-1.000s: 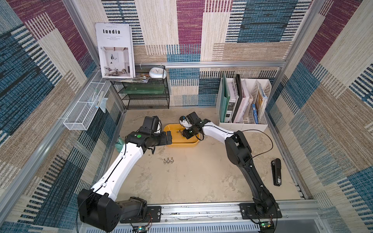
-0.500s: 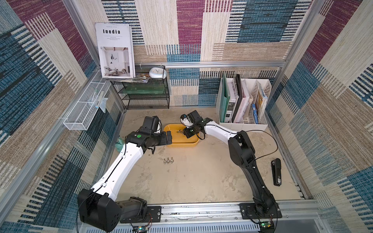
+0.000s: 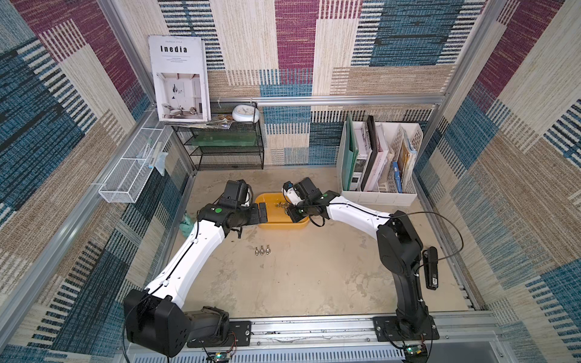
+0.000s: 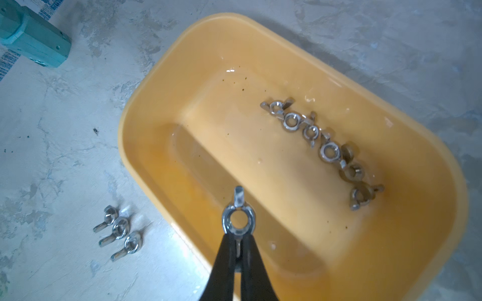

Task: Take out the wing nut from the storage box
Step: Pick up the wing nut from the storage box, then place the wing nut at the center of the board.

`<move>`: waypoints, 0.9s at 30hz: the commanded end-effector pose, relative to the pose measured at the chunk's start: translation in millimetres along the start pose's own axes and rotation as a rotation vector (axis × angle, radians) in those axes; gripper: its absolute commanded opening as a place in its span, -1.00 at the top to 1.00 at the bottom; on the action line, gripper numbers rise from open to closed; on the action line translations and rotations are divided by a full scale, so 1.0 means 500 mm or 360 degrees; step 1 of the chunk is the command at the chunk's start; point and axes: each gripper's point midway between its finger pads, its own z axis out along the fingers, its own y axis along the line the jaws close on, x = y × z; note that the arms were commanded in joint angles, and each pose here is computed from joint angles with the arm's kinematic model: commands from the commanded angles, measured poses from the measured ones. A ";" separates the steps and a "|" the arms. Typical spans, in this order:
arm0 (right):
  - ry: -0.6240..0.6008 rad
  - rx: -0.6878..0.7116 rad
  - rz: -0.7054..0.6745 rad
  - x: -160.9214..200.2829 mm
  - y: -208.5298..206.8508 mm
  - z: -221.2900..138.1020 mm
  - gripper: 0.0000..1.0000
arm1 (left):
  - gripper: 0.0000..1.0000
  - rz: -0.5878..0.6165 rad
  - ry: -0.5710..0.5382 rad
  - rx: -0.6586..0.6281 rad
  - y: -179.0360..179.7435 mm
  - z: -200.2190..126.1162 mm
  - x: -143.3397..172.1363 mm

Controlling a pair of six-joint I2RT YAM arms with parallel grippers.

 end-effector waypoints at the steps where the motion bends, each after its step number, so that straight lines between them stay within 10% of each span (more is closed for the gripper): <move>1: -0.0071 0.0026 0.0050 -0.004 0.026 -0.026 1.00 | -0.98 -0.0019 -0.0079 0.0024 -0.006 -0.005 -0.024; 27: 0.0031 0.0039 0.0315 0.169 0.185 0.039 1.00 | -0.98 -0.0131 -0.0043 -0.0044 0.055 -0.074 0.105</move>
